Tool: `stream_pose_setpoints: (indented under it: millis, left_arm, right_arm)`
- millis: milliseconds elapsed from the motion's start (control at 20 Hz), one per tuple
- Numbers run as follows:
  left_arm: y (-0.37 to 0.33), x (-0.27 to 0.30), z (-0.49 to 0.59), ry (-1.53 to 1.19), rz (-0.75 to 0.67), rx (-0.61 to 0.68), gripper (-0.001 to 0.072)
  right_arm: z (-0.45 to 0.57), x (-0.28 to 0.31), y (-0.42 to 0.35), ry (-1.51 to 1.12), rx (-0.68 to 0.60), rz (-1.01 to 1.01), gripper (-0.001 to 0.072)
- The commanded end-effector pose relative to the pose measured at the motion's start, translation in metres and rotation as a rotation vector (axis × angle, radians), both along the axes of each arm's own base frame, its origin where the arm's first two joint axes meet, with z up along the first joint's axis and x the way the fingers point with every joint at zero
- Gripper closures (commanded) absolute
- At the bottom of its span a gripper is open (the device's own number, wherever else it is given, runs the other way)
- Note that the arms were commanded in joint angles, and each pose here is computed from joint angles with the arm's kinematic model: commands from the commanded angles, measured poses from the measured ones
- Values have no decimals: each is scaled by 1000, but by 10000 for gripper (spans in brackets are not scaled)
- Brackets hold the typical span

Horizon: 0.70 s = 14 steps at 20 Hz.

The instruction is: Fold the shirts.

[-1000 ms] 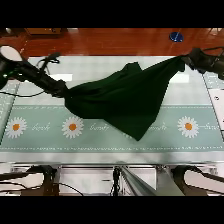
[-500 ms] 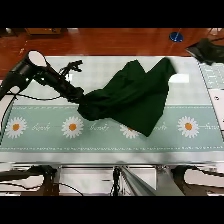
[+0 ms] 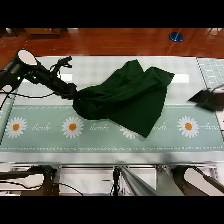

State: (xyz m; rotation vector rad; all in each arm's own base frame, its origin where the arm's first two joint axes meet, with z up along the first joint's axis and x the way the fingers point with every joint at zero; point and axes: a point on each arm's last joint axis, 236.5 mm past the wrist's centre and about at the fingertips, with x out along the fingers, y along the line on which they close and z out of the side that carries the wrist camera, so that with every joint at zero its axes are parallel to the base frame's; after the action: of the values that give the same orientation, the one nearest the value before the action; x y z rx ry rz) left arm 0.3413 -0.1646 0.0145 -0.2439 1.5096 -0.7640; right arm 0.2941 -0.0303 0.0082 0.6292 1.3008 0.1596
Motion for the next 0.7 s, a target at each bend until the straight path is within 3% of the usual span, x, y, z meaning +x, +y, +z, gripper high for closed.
stream_pose_setpoints:
  millis: [0,100,350,500,650]
  left_arm:
    - [3,4,-1,-9,14,1,674]
    - [3,5,-1,-16,9,0,674]
    - [3,5,-1,-20,4,-1,674]
    - [3,6,-1,-36,-10,-3,674]
    - [3,9,-1,-51,-8,-3,674]
  right_arm:
    - [-46,-42,64,62,254,-74,109]
    - [-62,-44,84,65,307,-115,109]
    - [-96,-37,125,40,203,-79,115]
    - [-115,-27,152,90,209,-147,121]
    - [-145,-33,184,181,228,-166,222]
